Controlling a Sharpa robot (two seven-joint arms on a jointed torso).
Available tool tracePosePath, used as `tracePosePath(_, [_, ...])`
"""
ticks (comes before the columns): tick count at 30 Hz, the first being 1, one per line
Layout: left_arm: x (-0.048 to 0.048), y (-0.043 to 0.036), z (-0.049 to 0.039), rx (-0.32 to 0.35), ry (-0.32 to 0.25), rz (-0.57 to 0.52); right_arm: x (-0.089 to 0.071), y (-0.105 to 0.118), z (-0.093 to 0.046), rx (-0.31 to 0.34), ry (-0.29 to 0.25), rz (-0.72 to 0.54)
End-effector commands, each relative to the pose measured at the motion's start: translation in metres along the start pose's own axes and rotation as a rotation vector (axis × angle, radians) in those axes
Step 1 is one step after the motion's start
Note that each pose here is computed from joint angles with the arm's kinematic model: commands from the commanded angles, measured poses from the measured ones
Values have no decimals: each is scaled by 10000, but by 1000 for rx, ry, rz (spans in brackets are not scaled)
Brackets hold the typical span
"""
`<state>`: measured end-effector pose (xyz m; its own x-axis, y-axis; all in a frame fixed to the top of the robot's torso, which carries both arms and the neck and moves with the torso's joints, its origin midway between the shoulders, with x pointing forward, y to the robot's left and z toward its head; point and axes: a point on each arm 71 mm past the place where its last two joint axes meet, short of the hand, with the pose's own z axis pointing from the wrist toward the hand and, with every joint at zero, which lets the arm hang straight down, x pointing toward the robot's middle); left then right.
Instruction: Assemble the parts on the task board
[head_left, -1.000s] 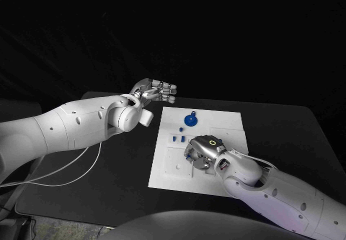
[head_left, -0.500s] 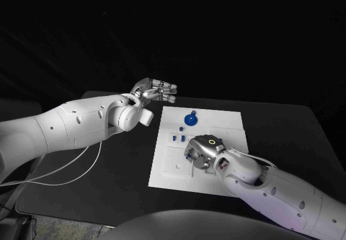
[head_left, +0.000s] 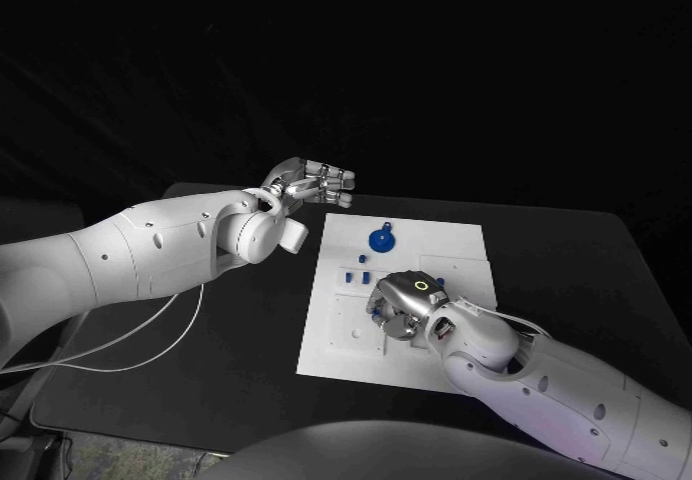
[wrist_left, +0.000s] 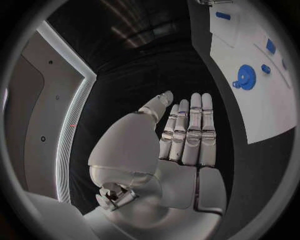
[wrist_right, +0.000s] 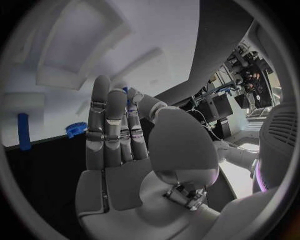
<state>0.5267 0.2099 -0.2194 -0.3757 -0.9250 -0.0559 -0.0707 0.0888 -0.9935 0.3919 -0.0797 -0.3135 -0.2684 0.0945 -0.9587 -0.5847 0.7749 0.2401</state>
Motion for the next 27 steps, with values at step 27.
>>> tracePosePath(27, [17, 0, 3, -6, 24, -7, 37, -25, -24, 7, -24, 46])
